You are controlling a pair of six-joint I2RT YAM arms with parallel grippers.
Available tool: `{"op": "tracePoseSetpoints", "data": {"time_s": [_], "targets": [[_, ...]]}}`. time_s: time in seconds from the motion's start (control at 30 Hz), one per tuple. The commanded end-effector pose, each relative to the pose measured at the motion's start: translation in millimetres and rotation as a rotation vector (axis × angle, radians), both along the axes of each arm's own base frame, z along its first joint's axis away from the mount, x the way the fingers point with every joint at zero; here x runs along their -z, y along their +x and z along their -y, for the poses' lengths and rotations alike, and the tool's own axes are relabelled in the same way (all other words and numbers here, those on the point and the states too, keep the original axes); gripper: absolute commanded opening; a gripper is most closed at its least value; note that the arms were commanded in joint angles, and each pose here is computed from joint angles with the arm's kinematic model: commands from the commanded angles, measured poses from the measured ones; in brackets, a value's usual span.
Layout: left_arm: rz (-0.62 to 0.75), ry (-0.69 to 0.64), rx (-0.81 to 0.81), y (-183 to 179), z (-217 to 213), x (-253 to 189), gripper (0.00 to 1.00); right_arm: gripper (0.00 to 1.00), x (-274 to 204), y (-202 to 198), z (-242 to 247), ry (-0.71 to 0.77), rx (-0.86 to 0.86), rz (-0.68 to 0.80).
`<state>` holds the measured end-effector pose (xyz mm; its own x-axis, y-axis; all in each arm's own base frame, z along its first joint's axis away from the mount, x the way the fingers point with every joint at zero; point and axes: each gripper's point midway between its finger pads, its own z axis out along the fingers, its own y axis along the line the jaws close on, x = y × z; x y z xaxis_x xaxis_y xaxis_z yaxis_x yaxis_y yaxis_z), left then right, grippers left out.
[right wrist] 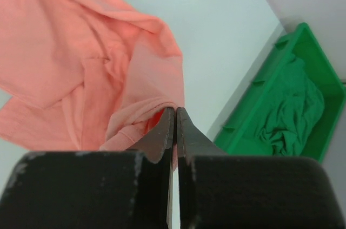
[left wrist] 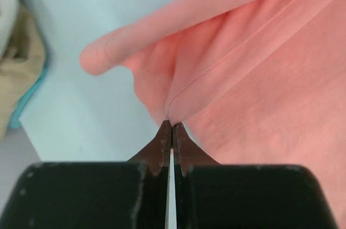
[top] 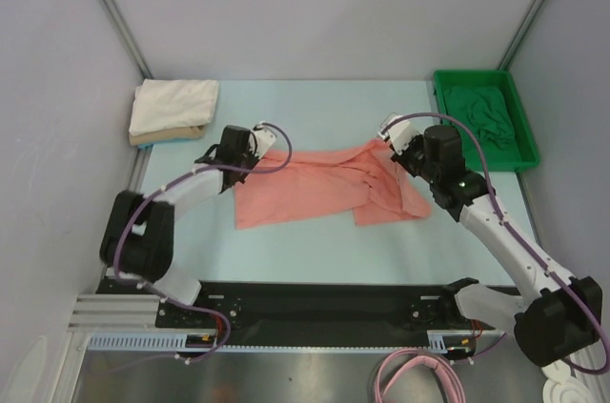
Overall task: Fold and stack the t-shirts
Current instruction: Flatten the tshirt out
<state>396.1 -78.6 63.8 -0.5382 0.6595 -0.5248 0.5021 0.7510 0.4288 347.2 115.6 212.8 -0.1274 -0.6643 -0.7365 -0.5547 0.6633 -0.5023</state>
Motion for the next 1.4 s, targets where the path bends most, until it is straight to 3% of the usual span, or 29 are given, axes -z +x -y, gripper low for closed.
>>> {"op": "tracePoseSetpoints", "data": {"time_s": [0.0, 0.23, 0.37, 0.43, 0.57, 0.63, 0.73, 0.8, 0.87, 0.9, 0.93, 0.97, 1.0, 1.2, 1.37], "targets": [[0.171, -0.033, -0.008, -17.1, -12.7, -66.5, 0.0, 0.0, -50.6, -3.5, 11.4, 0.095, 0.037, 0.14], [0.454, -0.113, 0.019, -85.6, -32.9, -165.7, 0.01, 0.0, -85.3, -57.3, 11.0, 0.178, -0.07, 0.193], [0.601, -0.092, 0.001, -98.9, -47.1, -211.4, 0.0, 0.0, -91.4, -52.4, 14.9, 0.168, -0.044, 0.203], [0.585, -0.046, -0.015, -88.2, -50.3, -209.5, 0.0, 0.0, -93.7, -35.1, 19.4, 0.142, -0.012, 0.251], [0.524, -0.026, -0.039, -50.8, -43.7, -184.1, 0.01, 0.0, -76.1, 13.9, 33.5, 0.157, 0.027, 0.214], [0.457, -0.014, -0.058, -26.4, -38.0, -158.6, 0.0, 0.0, -50.9, 54.4, 57.3, 0.186, 0.105, 0.157], [0.483, -0.009, -0.124, 5.5, -37.1, -159.5, 0.01, 0.0, -26.4, 108.2, 86.1, 0.178, 0.208, 0.057], [0.454, -0.048, -0.15, 15.9, -31.5, -145.6, 0.0, 0.27, -24.8, 115.4, 90.6, 0.184, 0.211, 0.002], [0.435, -0.099, -0.141, 11.5, -25.0, -140.3, 0.0, 0.47, -39.8, 90.7, 87.3, 0.206, 0.124, 0.025], [0.42, -0.148, -0.113, 7.8, -16.0, -134.7, 0.01, 0.55, -15.8, 73.4, 84.9, 0.196, 0.105, 0.01], [0.394, -0.162, -0.091, 1.4, -12.0, -120.2, 0.0, 0.61, -42.1, 52.8, 82.2, 0.181, 0.072, 0.104], [0.38, -0.174, -0.068, -2.0, -8.2, -114.2, 0.0, 0.67, -35.8, 41.3, 75.9, 0.124, 0.012, 0.125], [0.358, -0.186, -0.049, -6.0, -4.7, -106.2, 0.0, 0.67, -32.0, 29.9, 71.8, 0.092, -0.027, 0.129], [0.309, -0.198, -0.019, -4.0, 3.4, -81.2, 0.0, 0.59, 61.8, -55.5, 60.3, -0.009, -0.235, -0.284], [0.307, -0.219, -0.006, -4.3, 7.8, -83.9, 0.0, 0.56, 93.6, -71.0, 70.5, -0.027, -0.218, -0.363]]}}
